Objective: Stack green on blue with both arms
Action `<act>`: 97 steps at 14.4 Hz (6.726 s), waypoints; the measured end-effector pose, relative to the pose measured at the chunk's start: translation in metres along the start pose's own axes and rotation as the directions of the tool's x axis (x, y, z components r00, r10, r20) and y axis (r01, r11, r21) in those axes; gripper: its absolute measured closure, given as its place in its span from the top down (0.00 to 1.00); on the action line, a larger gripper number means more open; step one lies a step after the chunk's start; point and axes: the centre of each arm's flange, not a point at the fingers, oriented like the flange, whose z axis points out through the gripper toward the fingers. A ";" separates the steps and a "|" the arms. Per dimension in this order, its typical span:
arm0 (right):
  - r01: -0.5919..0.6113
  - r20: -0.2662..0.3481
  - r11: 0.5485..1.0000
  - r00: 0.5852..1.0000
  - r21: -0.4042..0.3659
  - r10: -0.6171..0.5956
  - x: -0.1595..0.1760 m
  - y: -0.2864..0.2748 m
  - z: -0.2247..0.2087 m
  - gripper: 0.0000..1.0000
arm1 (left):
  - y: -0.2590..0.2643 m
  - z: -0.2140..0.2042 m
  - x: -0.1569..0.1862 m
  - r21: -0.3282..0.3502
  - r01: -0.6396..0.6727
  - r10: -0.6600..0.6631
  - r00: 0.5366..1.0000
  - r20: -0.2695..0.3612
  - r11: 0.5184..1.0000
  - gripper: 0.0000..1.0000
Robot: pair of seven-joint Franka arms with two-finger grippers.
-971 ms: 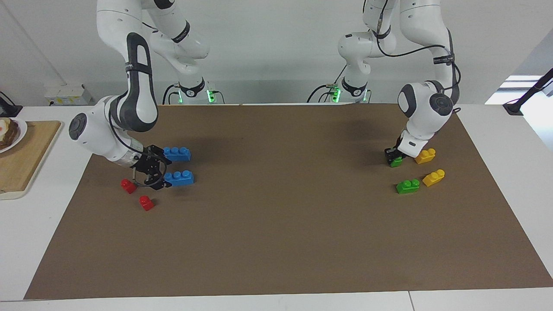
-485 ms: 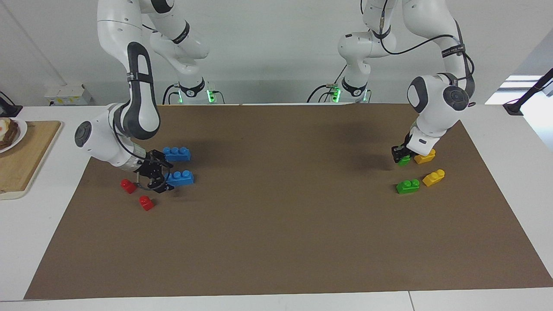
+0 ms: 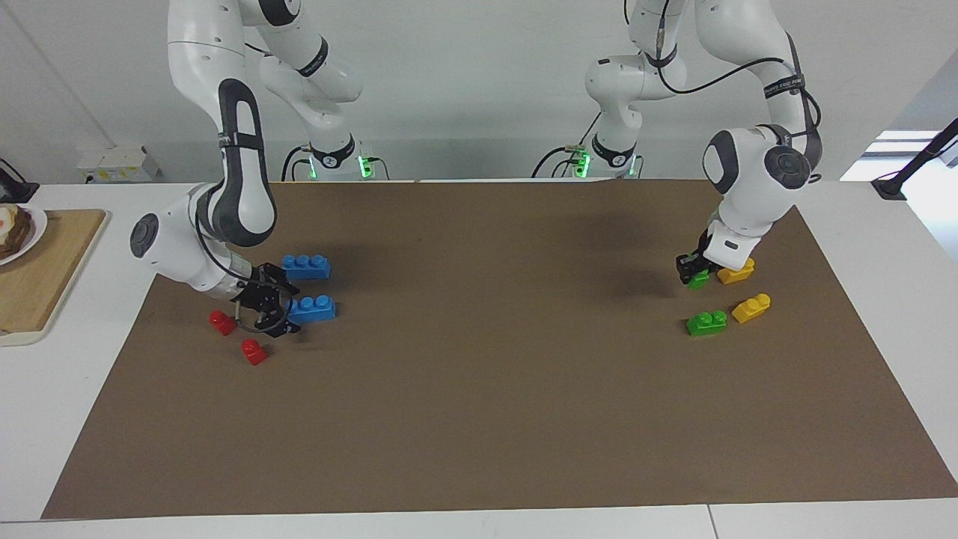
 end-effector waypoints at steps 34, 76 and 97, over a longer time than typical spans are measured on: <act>-0.269 0.081 0.953 0.962 0.141 0.260 -0.408 -0.064 0.121 0.35 | 0.082 -0.048 -0.006 -0.093 0.586 -0.579 0.810 0.088 0.805 0.35; -0.254 0.048 0.950 0.967 0.181 0.249 -0.412 -0.042 0.180 0.35 | 0.311 0.010 -0.052 -0.057 0.981 -0.981 0.191 0.045 0.188 0.35; -0.253 0.048 0.950 0.968 0.182 0.248 -0.412 -0.042 0.180 0.35 | 0.312 0.014 -0.072 -0.117 0.966 -0.967 0.241 0.077 0.231 0.35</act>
